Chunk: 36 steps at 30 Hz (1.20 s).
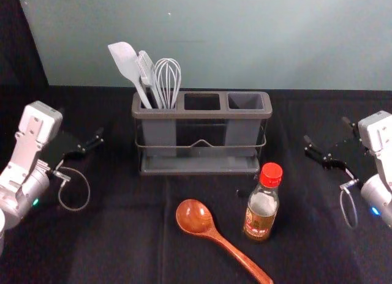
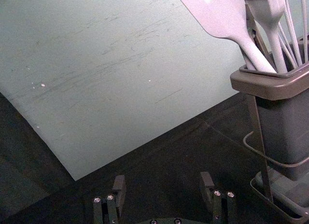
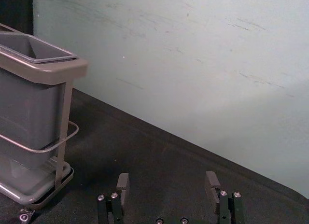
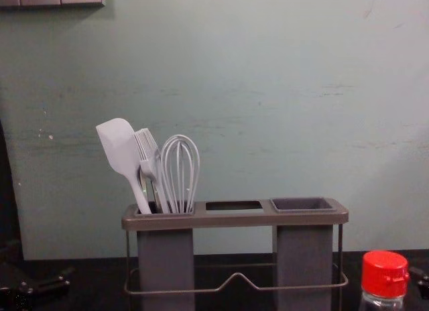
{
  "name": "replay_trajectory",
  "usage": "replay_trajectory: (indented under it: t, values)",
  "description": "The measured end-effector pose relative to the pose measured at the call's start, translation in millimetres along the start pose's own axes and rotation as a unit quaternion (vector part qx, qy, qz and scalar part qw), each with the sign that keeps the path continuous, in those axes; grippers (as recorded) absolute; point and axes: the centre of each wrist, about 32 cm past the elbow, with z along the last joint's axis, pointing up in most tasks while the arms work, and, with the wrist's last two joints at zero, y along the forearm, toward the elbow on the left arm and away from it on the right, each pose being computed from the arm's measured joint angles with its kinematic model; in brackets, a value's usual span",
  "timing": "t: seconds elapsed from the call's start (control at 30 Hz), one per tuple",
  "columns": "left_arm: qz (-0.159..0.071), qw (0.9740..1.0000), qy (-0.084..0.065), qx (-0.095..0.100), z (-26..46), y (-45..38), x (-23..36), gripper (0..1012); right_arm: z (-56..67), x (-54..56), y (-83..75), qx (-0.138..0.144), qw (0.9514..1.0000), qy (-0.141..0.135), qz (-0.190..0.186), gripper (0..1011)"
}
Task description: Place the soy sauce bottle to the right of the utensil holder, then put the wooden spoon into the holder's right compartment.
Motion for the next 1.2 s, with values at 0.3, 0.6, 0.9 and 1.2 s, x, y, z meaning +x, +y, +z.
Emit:
replay_trajectory:
  t: [0.3, 0.6, 0.9, 1.2]
  values:
    - [0.0, 1.0, 0.0, 0.0, 0.0, 0.0, 0.0, 1005, 0.0, 0.0, 0.0, 0.0, 1.0, 0.0, 0.0, 1004]
    - [0.0, 1.0, 0.0, 0.0, 0.0, 0.0, 0.0, 1005, 0.0, 0.0, 0.0, 0.0, 1.0, 0.0, 0.0, 1004]
    - [0.0, 1.0, 0.0, 0.0, 0.0, 0.0, 0.1, 1005, 0.0, 0.0, 0.0, 0.0, 1.0, 0.0, 0.0, 1004]
    - [0.0, 1.0, 0.0, 0.0, 0.0, 0.0, 0.0, 1005, 1.9, 1.7, -2.6, 0.007, 1.0, 0.003, -0.001, 1004]
